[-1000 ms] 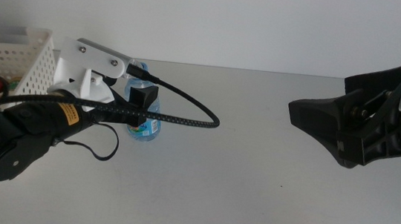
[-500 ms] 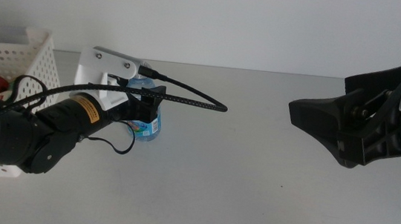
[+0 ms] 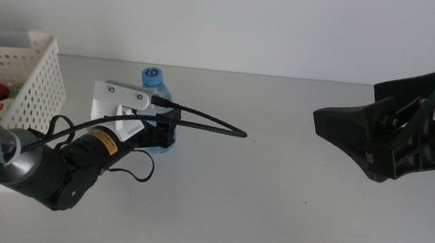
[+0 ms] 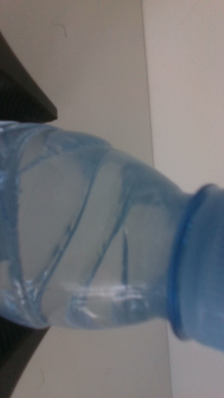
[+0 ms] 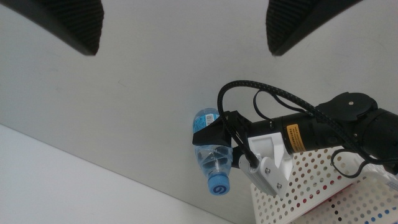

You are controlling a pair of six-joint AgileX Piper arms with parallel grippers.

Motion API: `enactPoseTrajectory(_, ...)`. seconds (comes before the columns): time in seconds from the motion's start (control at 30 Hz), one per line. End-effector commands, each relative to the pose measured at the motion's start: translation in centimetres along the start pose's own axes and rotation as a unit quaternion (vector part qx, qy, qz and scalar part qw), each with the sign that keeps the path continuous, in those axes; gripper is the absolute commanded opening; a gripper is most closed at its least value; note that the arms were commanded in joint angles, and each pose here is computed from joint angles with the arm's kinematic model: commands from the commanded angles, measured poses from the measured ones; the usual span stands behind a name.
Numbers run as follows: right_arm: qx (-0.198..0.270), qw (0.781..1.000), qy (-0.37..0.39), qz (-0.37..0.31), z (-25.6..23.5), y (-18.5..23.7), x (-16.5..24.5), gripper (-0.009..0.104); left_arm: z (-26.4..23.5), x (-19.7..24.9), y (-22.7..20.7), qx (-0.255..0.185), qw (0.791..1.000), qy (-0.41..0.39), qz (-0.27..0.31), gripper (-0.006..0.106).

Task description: Use arms to grab the bottles and put them into the dustbin to the left of the table.

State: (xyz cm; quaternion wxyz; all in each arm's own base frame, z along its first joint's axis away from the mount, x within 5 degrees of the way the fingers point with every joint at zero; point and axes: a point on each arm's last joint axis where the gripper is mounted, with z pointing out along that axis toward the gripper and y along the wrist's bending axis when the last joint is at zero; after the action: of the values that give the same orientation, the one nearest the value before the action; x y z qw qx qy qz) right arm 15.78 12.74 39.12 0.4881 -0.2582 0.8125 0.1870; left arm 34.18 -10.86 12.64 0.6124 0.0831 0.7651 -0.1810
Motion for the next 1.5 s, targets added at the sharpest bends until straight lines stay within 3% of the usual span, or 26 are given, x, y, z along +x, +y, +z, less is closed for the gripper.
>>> enactPoseTrajectory(0.0,0.001,0.999,-0.052,-0.008,-0.9,0.0,-1.4,0.067,0.0,-2.7,-0.2,0.005,0.997,-0.083,0.0,0.082)
enactPoseTrajectory(0.07,0.001,0.999,-0.052,-0.008,-0.9,0.0,-1.4,0.067,0.0,-2.7,-0.5,0.018,0.997,-0.079,0.008,0.069)
enactPoseTrajectory(0.2,0.001,0.999,-0.052,-0.008,-0.9,0.0,-1.4,0.067,-0.1,-2.7,-1.1,0.052,0.996,-0.073,0.03,0.031)
enactPoseTrajectory(0.33,0.001,0.999,-0.052,-0.008,-0.9,0.0,-1.4,0.067,-0.6,-3.8,-1.5,0.052,0.997,-0.046,0.024,-0.001)
enactPoseTrajectory(0.73,0.001,0.999,-0.052,-0.008,-0.9,0.0,-1.4,0.067,-7.6,-14.4,-3.2,0.009,0.996,-0.062,0.056,-0.002)
enactPoseTrajectory(0.8,0.001,0.999,-0.052,-0.008,-0.9,0.0,-1.4,0.067,-9.3,-16.6,-2.8,-0.019,0.997,-0.049,0.06,-0.002)
enactPoseTrajectory(0.97,0.001,0.999,-0.052,-0.008,-0.9,0.0,-1.4,0.067,-12.7,-22.1,-0.1,-0.137,0.989,0.032,0.051,-0.002)
enactPoseTrajectory(1.17,0.001,0.999,-0.052,-0.008,-0.9,0.0,-1.4,0.067,-16.2,-26.6,4.8,-0.253,0.952,0.149,0.083,-0.002)
enactPoseTrajectory(1.47,0.001,0.999,-0.052,-0.008,-0.9,0.0,-1.4,0.067,-15.9,-26.7,11.4,-0.275,0.928,0.246,0.036,-0.002)
